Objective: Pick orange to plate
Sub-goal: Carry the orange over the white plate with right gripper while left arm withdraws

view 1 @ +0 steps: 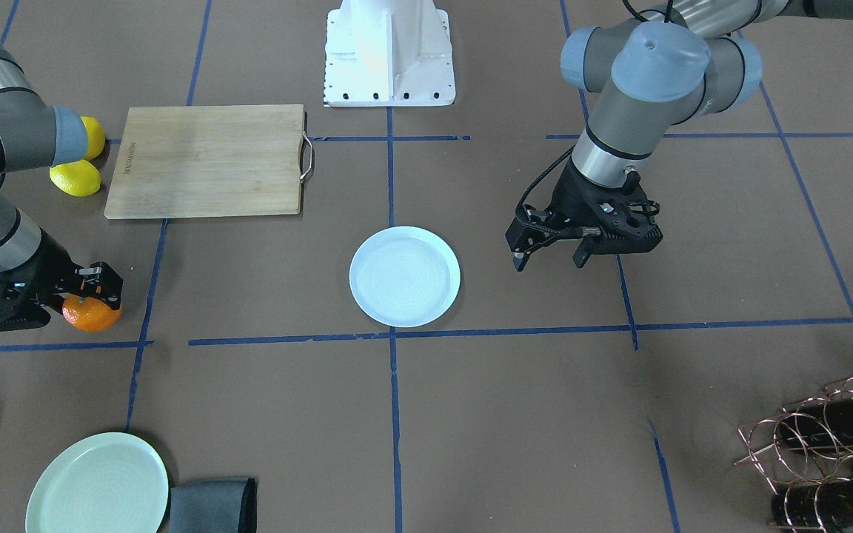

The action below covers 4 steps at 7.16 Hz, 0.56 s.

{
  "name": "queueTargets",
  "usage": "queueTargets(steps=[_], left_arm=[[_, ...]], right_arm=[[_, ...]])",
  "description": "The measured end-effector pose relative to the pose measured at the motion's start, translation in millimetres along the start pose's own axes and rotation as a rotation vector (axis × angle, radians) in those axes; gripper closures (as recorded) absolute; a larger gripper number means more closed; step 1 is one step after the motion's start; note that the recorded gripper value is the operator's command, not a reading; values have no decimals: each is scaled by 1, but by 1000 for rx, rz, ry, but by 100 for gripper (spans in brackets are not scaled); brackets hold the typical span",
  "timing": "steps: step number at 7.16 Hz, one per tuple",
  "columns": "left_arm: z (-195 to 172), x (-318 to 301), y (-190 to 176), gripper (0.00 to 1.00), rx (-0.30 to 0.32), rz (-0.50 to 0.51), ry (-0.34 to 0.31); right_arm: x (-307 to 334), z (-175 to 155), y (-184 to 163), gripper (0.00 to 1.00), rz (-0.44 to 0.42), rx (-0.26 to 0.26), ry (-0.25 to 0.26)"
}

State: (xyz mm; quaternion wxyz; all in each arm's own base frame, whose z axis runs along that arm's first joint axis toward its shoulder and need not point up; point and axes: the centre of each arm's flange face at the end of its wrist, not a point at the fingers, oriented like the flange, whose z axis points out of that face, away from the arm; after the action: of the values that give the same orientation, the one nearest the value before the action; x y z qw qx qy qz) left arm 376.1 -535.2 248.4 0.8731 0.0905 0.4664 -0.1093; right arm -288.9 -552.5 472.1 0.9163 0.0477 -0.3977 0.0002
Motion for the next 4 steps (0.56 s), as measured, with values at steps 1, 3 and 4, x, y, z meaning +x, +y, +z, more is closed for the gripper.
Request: queueTargets(steps=[1,3,4], left_arm=[[-6,-11,-8,0,-2,-2,0],[-17,-31,-24,0,7,104,-23],[-24,-46,-34,0,12,169,-52]], right_arm=[[-32,-18,-11,100,46,14,-50],[-122,-41,-20,100,150,21,-143],[-180,-42,-14,100,195,26,-176]])
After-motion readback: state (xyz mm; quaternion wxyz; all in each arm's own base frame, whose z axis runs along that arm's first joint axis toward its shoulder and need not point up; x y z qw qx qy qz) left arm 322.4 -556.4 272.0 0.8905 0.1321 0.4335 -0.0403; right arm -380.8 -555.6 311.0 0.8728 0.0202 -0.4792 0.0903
